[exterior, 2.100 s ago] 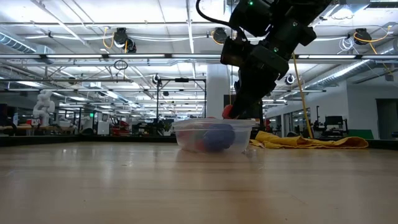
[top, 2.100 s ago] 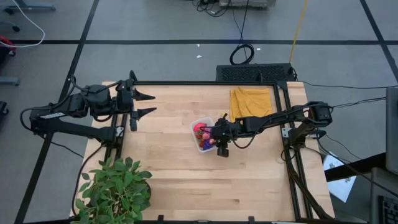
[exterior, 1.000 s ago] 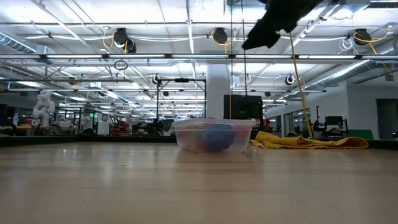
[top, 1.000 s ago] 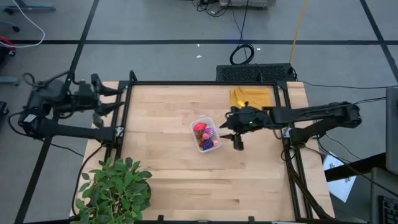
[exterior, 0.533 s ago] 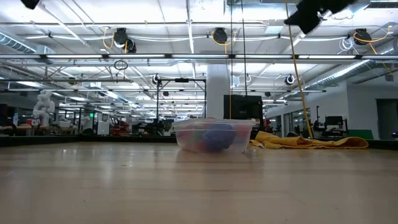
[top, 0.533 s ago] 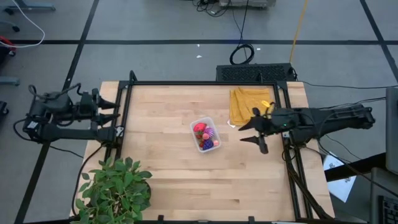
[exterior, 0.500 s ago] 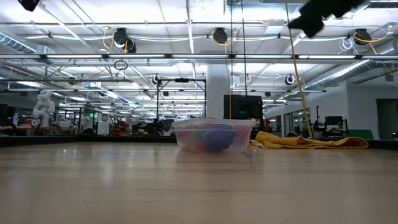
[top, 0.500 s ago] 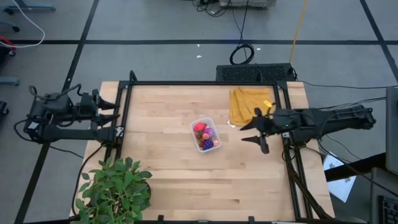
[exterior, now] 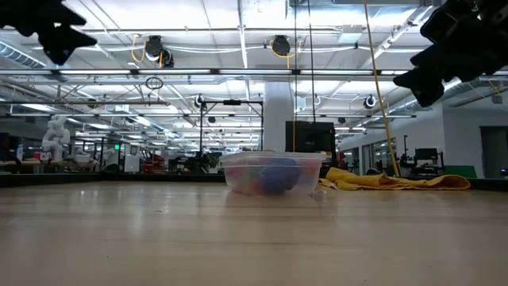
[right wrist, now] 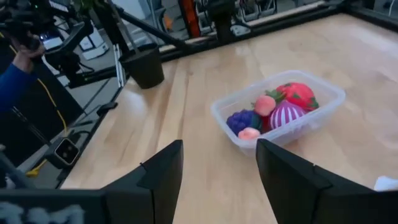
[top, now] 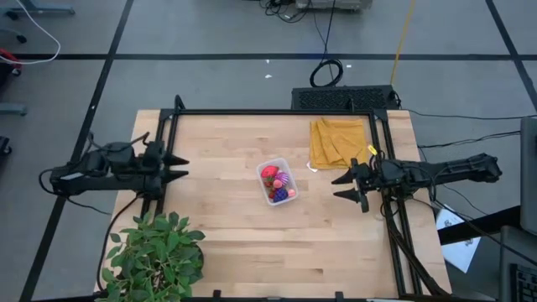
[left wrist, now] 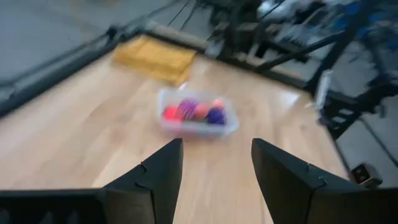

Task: Pick and placing Produce into tupperware
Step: Return to Home Position

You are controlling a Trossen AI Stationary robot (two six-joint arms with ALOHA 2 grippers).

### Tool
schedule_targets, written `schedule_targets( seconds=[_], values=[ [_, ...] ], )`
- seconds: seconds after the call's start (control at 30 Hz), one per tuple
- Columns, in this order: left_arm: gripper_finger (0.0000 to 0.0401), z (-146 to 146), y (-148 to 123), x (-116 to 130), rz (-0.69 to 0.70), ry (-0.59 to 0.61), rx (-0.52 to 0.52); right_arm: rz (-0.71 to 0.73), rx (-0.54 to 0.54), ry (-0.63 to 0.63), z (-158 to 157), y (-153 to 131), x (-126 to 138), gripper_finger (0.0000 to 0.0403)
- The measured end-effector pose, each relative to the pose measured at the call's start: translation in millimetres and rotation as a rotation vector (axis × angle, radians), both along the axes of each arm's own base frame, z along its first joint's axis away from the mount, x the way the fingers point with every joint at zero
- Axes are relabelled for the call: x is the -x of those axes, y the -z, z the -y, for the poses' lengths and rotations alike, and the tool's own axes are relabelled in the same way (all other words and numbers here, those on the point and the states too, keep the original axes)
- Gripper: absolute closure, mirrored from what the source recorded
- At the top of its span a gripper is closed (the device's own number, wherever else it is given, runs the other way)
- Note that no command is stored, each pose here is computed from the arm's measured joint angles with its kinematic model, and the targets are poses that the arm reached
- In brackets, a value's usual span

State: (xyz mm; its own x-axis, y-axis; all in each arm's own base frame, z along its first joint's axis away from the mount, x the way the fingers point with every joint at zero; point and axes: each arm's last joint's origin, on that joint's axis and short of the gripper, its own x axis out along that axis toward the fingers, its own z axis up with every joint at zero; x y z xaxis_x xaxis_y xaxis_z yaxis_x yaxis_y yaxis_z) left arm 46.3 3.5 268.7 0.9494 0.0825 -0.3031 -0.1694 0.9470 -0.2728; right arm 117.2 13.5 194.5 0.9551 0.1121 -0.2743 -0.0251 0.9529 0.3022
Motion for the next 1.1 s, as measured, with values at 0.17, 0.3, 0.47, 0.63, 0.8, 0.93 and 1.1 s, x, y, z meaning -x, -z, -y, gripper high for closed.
schedule_targets(
  seconds=[0.17, 0.3, 0.47, 0.63, 0.8, 0.93, 1.1],
  values=[
    [0.0205, 0.8, 1.2, -7.0, 0.06, 0.058, -0.058, 0.038, 0.045, -0.012, 0.2, 6.6, 1.7, 0.0211],
    [0.0205, 0.4, -1.4, 3.8, 0.12, 0.025, -0.083, 0.084, 0.066, -0.014, 1.0, 3.5, 6.1, 0.0211],
    [0.0205, -0.4, -4.9, 21.3, 0.157, -0.048, -0.057, 0.135, 0.06, -0.012, 2.2, -0.6, 16.0, 0.0211],
    [0.0205, -0.7, -3.0, 23.9, 0.108, -0.07, -0.025, 0.185, 0.048, -0.008, 3.1, -3.8, 24.8, 0.0211],
    [0.0205, -0.5, -4.9, 23.4, 0.147, -0.067, -0.006, 0.187, 0.017, -0.002, 3.7, -1.1, 30.0, 0.0211],
    [0.0205, 0.4, 11.2, 5.7, 0.166, -0.005, 0.02, 0.149, -0.009, 0.0, 3.4, 13.8, 28.2, 0.0211],
    [0.0205, -0.4, 44.0, -21.9, 0.209, 0.02, 0.037, 0.124, -0.025, 0.002, 3.0, 24.7, 25.7, 0.0211]
  ],
)
